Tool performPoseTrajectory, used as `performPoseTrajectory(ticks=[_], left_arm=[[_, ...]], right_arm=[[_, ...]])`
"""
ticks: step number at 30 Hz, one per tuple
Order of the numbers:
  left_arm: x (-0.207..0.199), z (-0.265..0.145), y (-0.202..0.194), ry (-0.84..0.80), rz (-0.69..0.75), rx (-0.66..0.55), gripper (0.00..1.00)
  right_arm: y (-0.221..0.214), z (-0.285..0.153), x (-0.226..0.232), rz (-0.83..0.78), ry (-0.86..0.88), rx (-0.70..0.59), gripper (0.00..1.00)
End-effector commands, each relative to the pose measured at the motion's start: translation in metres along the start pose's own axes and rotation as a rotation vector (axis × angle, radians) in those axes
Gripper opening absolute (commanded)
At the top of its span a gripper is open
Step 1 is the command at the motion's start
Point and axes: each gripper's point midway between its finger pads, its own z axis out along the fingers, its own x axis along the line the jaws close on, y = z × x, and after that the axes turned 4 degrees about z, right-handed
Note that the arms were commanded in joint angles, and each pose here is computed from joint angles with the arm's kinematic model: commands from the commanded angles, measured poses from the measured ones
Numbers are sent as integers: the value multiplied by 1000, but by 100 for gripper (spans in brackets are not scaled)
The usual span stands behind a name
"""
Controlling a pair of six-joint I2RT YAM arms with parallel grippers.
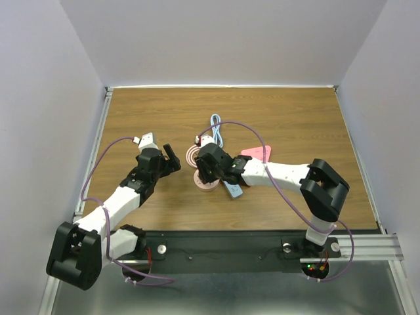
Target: Insert the plug
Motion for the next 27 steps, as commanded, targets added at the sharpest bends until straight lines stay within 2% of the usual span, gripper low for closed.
performPoseTrajectory(ticks=[1,14,23,27], left_arm=[[-3,1,8,-18,11,-27,91],[-6,2,6,-35,18,-19,91],[-7,1,5,-41,21,-14,91],[-7,1,6,-41,19,-17,92]], right_arm=[[-10,-1,-4,-36,-26,23,0],[-48,11,-9,-174,-50,96,0],[-55,16,-11,-201,-67,109,0],[-78,20,-22,-200,-90,161,1]])
